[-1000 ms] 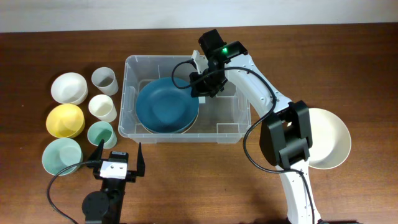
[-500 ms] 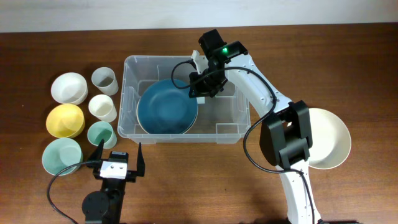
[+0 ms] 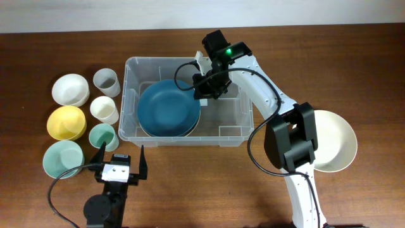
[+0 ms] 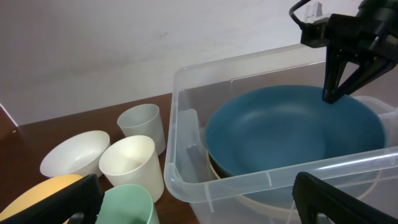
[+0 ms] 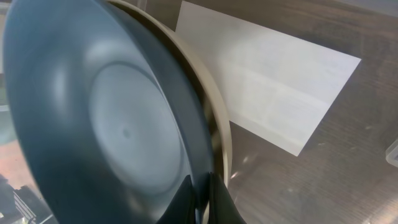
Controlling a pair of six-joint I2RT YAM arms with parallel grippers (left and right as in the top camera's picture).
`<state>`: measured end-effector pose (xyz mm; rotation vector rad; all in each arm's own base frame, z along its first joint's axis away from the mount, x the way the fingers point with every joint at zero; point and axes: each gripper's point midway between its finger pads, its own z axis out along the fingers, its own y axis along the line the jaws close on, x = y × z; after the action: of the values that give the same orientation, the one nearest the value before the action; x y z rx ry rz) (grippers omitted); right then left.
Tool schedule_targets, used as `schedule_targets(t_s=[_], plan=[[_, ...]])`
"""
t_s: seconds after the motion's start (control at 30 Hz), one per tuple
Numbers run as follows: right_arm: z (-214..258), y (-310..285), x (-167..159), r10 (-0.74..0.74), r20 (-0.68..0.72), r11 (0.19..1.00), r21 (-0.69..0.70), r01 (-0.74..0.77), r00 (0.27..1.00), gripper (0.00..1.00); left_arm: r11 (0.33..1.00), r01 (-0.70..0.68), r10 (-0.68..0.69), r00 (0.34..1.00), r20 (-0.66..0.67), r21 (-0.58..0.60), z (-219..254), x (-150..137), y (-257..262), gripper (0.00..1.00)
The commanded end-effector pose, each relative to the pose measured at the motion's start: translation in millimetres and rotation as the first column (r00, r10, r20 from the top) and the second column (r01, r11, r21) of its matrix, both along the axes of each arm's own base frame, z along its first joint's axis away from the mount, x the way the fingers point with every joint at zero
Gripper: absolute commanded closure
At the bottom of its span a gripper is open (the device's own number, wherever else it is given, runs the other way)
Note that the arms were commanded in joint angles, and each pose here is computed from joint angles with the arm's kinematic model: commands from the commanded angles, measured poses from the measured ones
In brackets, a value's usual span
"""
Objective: Pack container
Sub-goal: 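Carry the teal plate into the bin and set it on the bowl, then release the plate and move the right gripper to the cream plate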
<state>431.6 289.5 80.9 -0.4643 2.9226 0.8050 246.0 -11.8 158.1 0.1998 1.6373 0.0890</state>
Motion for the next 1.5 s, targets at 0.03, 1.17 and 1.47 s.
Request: schedule_targets(t_s=[0.03, 1.17, 1.47], plan=[[5.4, 9.5, -5.4, 0.021, -0.038, 0.997, 0.080, -0.018, 0.999, 0.96, 1.000, 0.003, -0.003, 1.000, 0.000, 0.012, -1.5, -0.1, 0.1, 0.00], [5.7, 6.0, -9.4, 0.029, -0.058, 0.996, 0.082, -0.024, 0.998, 0.01, 1.000, 0.003, -0.003, 1.000, 0.000, 0.012, -1.5, -0.1, 0.1, 0.00], [37.3, -36.1, 25.4, -0.043, 0.173, 0.983, -0.168, 0.073, 0.984, 0.01, 1.000, 0.003, -0.003, 1.000, 0.000, 0.012, -1.5, -0.1, 0.1, 0.01]])
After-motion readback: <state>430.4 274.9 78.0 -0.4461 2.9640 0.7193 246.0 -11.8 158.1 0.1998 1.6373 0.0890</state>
